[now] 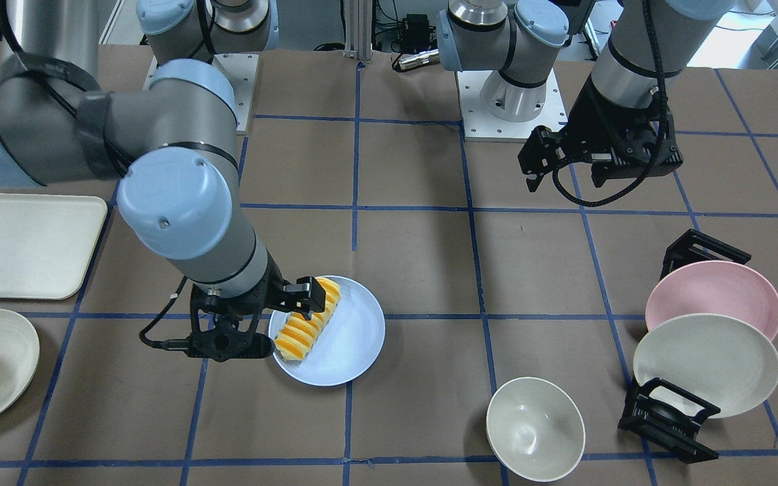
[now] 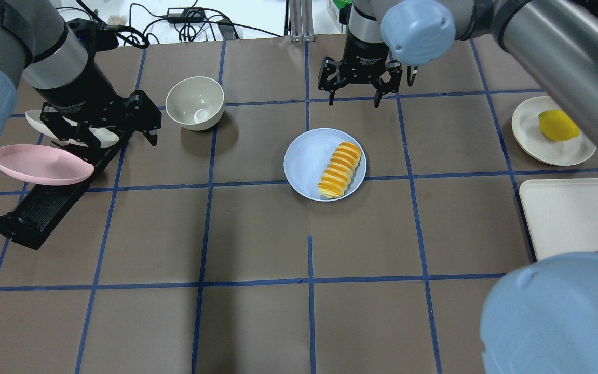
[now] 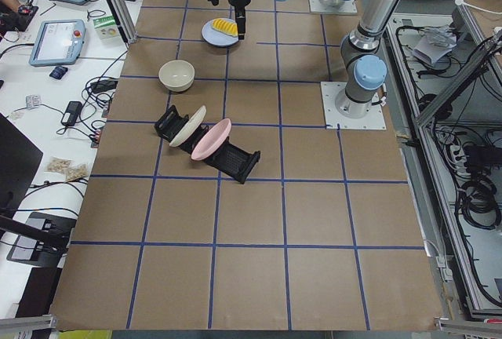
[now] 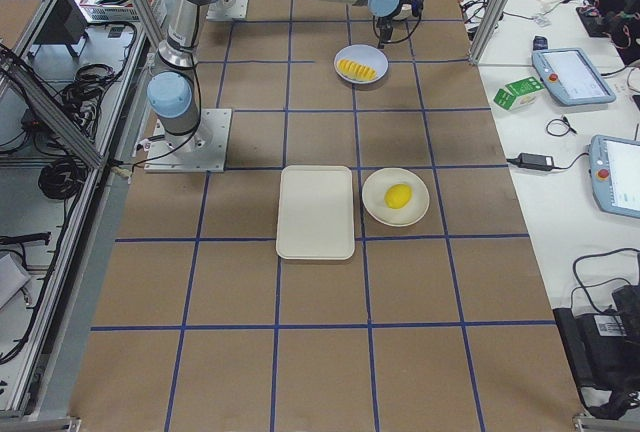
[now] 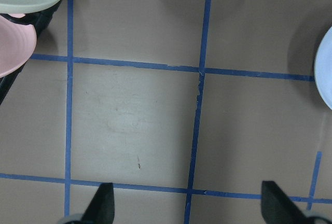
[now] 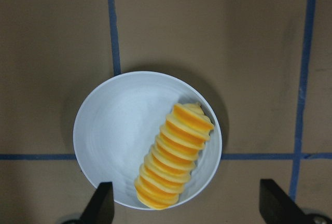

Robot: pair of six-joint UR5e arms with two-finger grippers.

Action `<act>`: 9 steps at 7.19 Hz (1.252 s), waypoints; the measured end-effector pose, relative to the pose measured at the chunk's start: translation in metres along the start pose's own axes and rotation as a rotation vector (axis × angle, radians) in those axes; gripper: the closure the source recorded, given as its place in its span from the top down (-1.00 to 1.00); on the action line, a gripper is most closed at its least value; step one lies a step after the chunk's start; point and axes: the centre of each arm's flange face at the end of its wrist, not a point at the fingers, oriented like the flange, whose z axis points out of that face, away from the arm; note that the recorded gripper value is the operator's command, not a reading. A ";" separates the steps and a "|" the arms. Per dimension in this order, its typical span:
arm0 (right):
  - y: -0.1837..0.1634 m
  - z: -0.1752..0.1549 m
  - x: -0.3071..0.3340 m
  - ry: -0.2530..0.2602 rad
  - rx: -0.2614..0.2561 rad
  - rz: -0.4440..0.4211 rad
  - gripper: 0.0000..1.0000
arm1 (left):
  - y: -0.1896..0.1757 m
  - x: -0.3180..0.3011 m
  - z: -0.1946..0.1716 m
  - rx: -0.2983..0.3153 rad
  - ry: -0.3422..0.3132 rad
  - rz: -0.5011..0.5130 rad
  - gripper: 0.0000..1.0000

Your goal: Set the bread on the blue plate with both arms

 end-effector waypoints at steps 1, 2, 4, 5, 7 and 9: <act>0.021 -0.043 0.015 0.020 0.007 -0.009 1.00 | 0.001 0.000 0.000 0.000 -0.002 -0.004 1.00; 0.053 -0.086 0.030 0.049 0.005 -0.035 1.00 | 0.001 -0.001 0.001 -0.001 -0.004 -0.005 1.00; 0.125 -0.131 0.057 0.091 -0.018 -0.081 1.00 | 0.002 -0.001 0.000 0.000 -0.006 -0.005 1.00; 0.148 -0.126 0.066 0.098 -0.010 -0.086 1.00 | 0.002 -0.001 0.000 0.001 -0.007 -0.005 1.00; 0.161 -0.106 0.077 0.107 0.036 -0.082 1.00 | 0.003 -0.001 0.000 0.000 -0.008 -0.004 1.00; 0.153 -0.103 0.090 0.099 0.054 -0.089 1.00 | 0.005 -0.001 0.000 0.000 -0.006 -0.004 1.00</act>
